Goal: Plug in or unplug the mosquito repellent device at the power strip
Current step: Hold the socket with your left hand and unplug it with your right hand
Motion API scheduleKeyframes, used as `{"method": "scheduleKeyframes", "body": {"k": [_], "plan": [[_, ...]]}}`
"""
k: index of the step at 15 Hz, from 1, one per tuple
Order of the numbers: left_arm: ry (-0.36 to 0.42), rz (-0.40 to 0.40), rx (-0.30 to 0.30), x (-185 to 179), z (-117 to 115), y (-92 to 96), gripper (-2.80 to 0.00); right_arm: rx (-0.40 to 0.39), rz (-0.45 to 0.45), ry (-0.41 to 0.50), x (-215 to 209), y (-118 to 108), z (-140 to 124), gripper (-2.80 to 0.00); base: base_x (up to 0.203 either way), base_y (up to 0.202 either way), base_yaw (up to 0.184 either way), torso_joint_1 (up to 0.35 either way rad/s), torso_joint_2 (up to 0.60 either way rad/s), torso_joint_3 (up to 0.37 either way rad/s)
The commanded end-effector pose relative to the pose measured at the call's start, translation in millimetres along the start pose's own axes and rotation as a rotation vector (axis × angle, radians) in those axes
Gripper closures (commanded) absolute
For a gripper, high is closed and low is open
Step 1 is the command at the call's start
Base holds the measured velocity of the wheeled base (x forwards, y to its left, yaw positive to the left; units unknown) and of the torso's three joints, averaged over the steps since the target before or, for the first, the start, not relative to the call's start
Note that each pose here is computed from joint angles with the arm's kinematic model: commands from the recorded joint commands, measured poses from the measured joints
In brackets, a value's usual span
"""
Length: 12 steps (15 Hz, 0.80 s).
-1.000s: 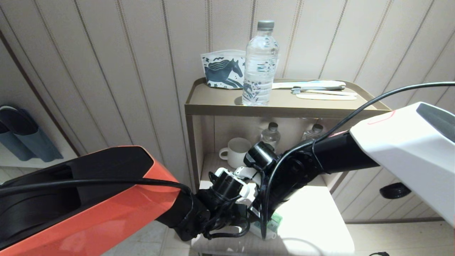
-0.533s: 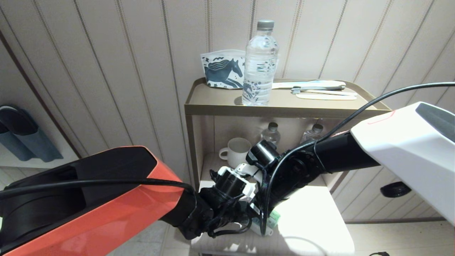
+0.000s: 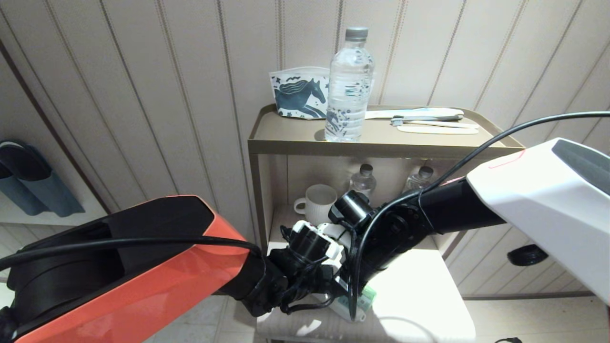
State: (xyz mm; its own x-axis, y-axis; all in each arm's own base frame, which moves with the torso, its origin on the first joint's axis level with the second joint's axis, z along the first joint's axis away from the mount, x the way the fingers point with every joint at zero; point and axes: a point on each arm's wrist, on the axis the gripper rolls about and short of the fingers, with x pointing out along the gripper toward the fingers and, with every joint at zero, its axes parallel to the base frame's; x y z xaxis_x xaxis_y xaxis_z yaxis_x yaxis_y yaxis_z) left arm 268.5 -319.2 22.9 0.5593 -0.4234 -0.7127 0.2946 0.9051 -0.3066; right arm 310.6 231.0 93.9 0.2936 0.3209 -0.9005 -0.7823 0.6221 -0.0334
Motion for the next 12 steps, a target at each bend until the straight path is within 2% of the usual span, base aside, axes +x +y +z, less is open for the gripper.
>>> {"method": "scheduleKeyframes", "body": {"k": [1,5,7,12], "plan": [[0.016,0.001,0.012,-1,-7,-4.2,0.00,-0.002,0.000,0.001,1,0,0,0.00,0.000,0.000,0.000,0.000,0.00,0.000],[-0.006,0.051,0.046,5,-15,-7.8,0.00,-0.003,-0.003,-0.014,1,0,2,0.00,0.000,0.000,0.000,0.000,0.00,0.000],[0.006,0.057,0.073,5,-19,-7.8,0.00,-0.002,-0.010,-0.030,0,-1,4,0.00,0.000,0.000,0.000,0.000,0.00,0.000],[0.008,0.073,0.093,7,-26,-10.8,0.00,-0.002,-0.009,-0.035,0,-1,5,0.00,0.000,0.000,0.000,0.000,0.00,0.000]]}}
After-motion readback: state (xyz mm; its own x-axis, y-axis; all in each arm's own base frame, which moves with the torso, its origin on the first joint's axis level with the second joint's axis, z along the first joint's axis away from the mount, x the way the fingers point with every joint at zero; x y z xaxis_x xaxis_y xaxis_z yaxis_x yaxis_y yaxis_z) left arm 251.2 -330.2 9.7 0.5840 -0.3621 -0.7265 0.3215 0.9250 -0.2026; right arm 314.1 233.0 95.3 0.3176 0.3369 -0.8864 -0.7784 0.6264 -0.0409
